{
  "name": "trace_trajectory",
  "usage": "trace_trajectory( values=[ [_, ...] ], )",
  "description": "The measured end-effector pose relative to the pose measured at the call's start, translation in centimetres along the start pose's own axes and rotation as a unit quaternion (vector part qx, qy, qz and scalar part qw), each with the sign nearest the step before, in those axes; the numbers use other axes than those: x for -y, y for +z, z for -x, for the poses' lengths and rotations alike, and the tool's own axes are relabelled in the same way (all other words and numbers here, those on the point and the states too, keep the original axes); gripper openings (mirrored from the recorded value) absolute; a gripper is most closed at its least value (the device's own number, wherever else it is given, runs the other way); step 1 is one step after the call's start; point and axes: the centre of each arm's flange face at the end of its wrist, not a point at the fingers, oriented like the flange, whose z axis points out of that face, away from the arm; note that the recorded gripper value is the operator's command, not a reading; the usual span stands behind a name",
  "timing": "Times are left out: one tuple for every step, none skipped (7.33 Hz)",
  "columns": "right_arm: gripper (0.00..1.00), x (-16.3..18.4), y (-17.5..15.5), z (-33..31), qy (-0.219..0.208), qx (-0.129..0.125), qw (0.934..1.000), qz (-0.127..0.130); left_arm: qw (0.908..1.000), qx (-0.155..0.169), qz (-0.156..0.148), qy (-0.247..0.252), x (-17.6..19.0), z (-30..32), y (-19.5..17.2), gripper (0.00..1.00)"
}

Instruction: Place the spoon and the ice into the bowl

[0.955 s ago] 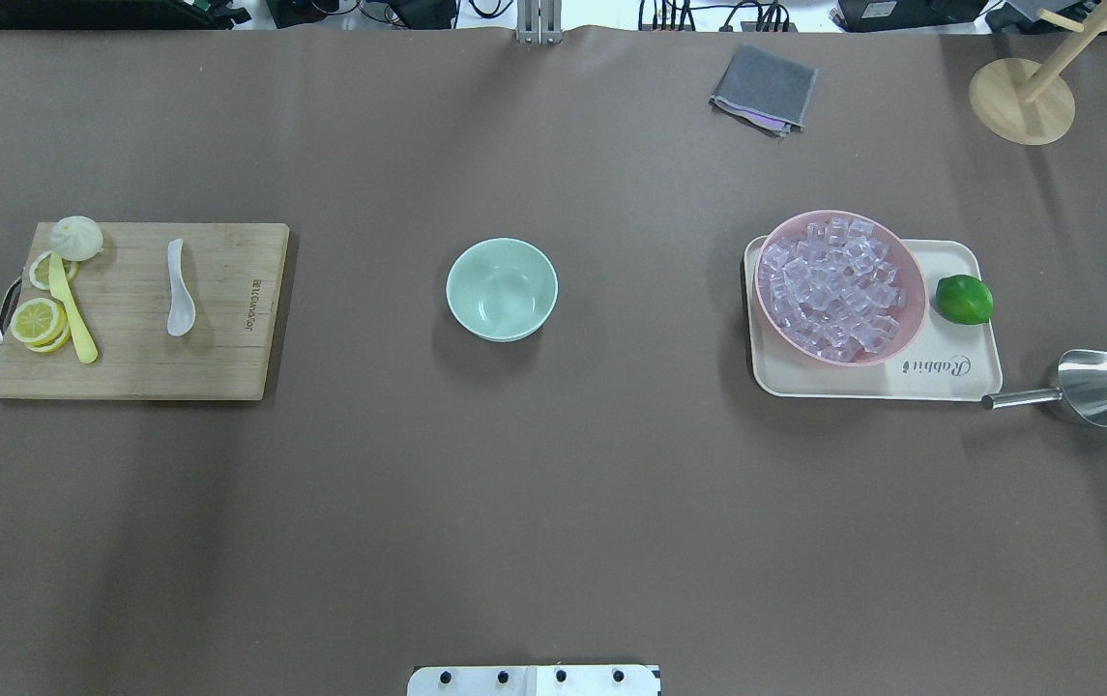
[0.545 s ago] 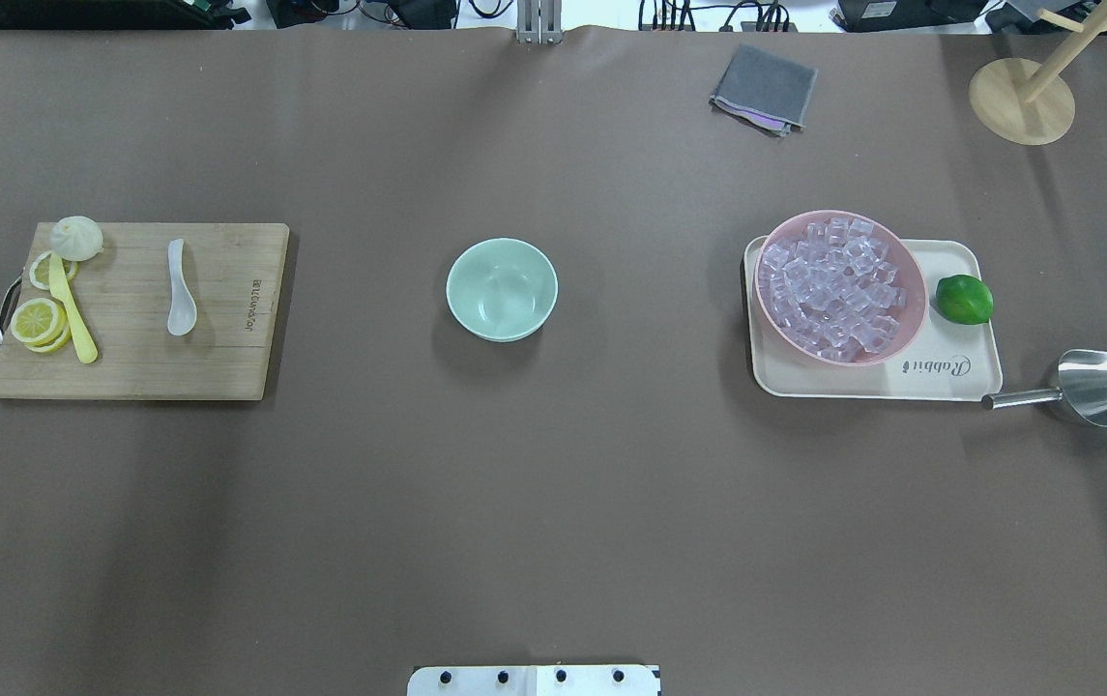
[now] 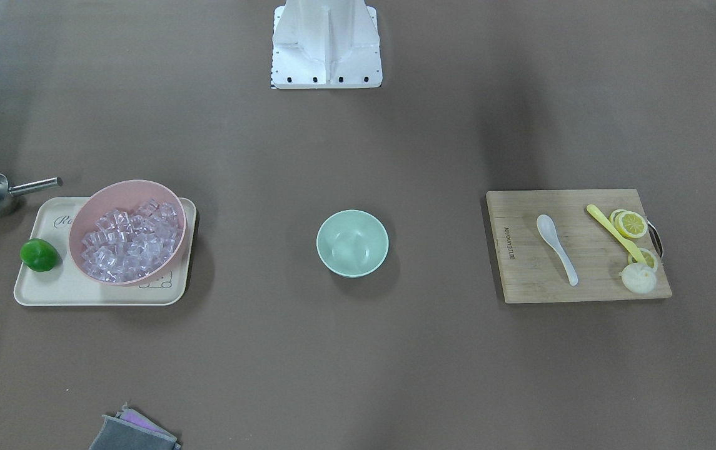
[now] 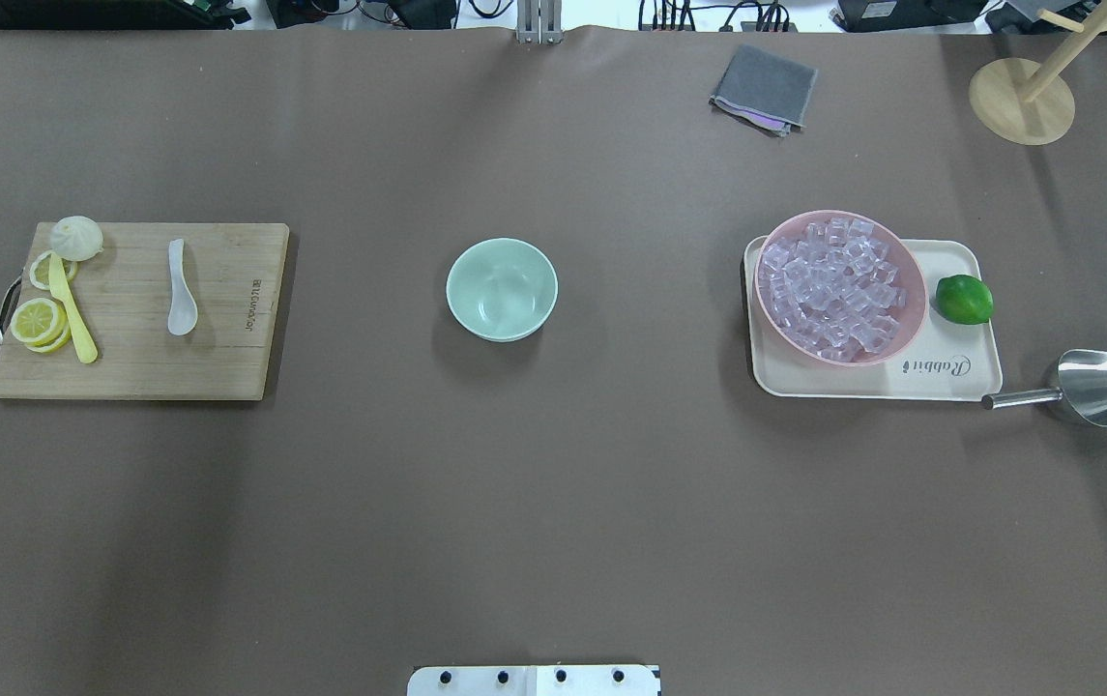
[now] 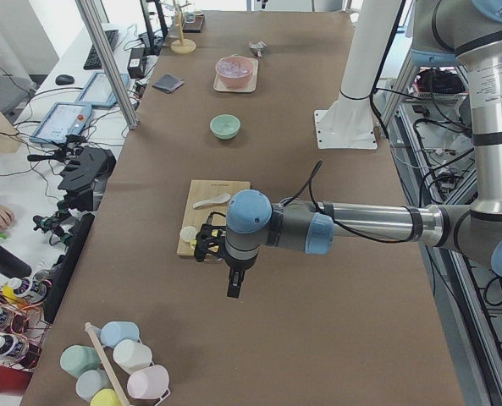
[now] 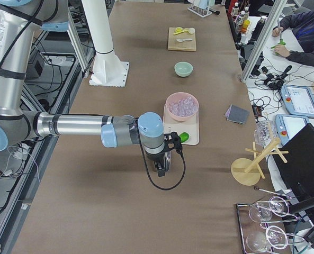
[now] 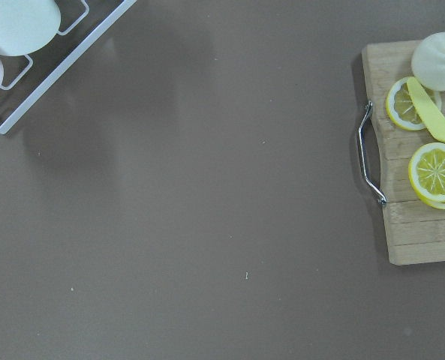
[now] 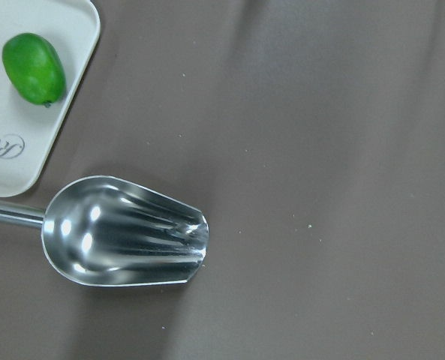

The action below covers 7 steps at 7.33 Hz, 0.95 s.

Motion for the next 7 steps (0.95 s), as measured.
trace_trajectory(
  values=[
    [1.0,0.9,-0.6,0.5,-0.014,0.0,0.9998,-0.016,0.9995,0.001,-0.022,0.022,0.4,-0.4,-0.4,0.99],
    [1.0,1.7,-1.4,1.1,-0.03,-0.002,0.9988,-0.04,0.9967,0.003,-0.058,0.057,0.9,-0.5,-0.7,0.99],
    [1.0,2.7,-2.2,1.8,-0.034,-0.004,0.9974,-0.064,0.9918,0.003,-0.091,0.089,1.6,-0.4,-0.6,0.99],
    [1.0,4.3,-3.2,2.5,-0.029,-0.002,0.9959,-0.086,0.9875,0.002,-0.113,0.11,2.5,-0.2,-0.2,0.99],
    [1.0,5.9,-4.0,3.3,-0.022,0.003,0.9947,-0.101,0.9848,-0.001,-0.125,0.121,2.9,0.2,0.2,0.99],
    [1.0,7.5,-4.6,4.5,-0.007,0.013,0.9938,-0.11,0.9832,-0.004,-0.133,0.126,3.1,0.3,0.4,0.99],
    [1.0,9.8,-4.7,7.2,0.013,0.027,0.9931,-0.113,0.9837,-0.014,-0.139,0.114,3.6,-0.1,0.3,0.99]
  ],
)
